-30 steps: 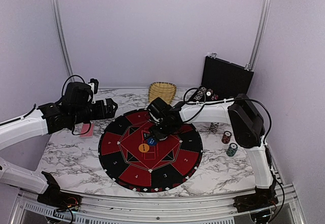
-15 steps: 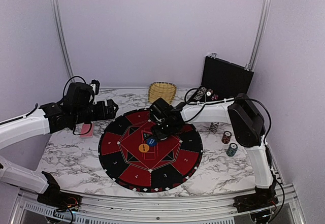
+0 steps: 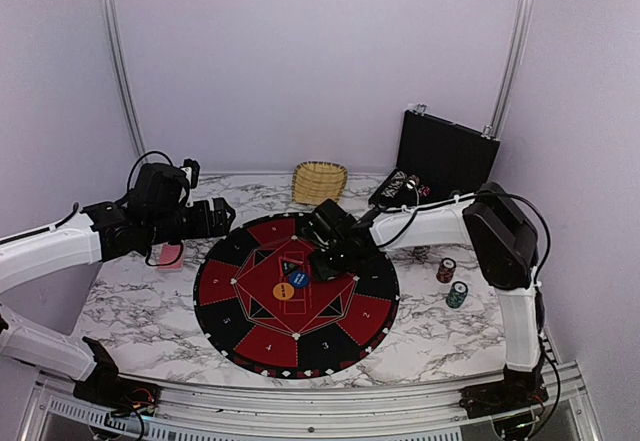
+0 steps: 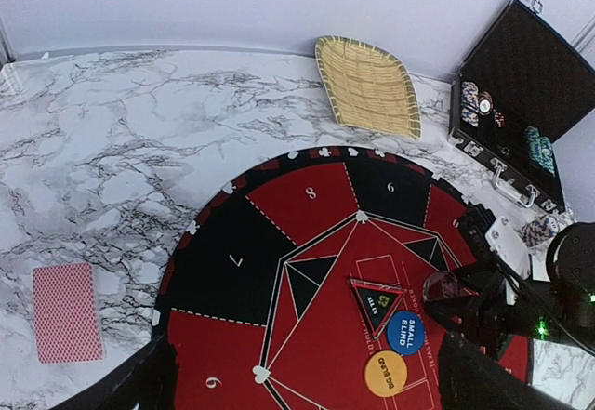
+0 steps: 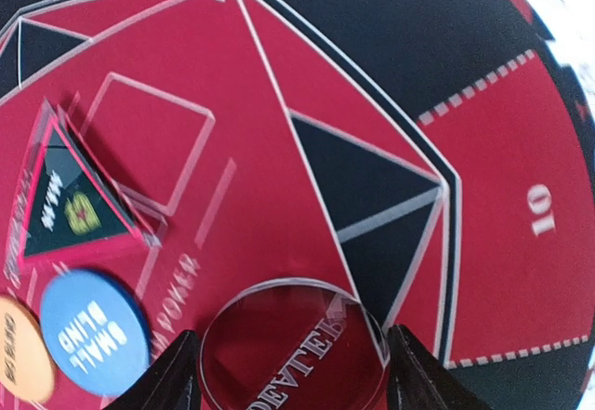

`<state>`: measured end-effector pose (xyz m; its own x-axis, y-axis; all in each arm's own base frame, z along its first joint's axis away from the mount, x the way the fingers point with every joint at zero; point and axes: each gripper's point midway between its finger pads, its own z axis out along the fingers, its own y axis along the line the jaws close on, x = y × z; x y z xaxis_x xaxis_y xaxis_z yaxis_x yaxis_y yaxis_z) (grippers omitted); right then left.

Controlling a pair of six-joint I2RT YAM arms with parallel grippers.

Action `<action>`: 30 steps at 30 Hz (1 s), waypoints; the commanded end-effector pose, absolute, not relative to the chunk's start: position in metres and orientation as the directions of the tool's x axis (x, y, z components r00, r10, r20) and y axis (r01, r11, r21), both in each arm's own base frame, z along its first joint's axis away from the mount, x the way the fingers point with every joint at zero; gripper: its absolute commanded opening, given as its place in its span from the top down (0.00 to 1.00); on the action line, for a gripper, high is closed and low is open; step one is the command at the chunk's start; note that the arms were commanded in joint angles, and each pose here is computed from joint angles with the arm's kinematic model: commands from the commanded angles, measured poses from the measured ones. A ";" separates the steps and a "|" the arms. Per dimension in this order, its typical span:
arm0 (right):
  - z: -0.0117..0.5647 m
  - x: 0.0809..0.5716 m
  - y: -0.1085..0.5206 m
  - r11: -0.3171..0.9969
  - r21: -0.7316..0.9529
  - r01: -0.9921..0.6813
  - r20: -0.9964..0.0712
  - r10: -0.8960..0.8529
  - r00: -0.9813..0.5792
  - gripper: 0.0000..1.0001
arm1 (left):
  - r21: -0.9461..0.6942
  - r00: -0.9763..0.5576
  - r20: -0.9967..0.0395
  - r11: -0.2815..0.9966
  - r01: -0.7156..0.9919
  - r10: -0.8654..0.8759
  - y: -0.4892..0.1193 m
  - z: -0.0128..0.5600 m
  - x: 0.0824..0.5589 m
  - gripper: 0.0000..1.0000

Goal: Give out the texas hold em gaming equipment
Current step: Move the dealer button to position 2.

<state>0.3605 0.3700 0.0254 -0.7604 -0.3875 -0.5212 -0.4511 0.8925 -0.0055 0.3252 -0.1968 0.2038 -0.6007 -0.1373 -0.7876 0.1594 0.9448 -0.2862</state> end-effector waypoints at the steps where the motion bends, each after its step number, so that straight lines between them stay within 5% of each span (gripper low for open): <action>1: 0.014 0.332 0.338 0.894 -0.043 -0.446 -0.449 -0.417 -0.790 0.47 | -0.282 -0.606 -0.785 0.946 0.160 -0.132 -0.197 0.208 0.328 0.01; 13: 0.011 0.241 0.362 0.830 -0.004 -0.557 -0.404 -0.511 -0.759 0.49 | -0.284 -0.612 -0.780 0.946 0.160 -0.130 -0.198 0.203 0.328 0.01; 30: 0.005 0.204 0.358 0.829 0.019 -0.558 -0.358 -0.516 -0.778 0.49 | -0.282 -0.625 -0.770 0.947 0.153 -0.128 -0.198 0.197 0.329 0.01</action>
<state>0.2369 0.3752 0.0236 -0.7448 -0.4706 -0.4731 -0.5440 0.8388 0.0221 0.3268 -0.1973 0.1981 -0.6134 -0.1328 -0.7785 0.1568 0.9457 -0.2848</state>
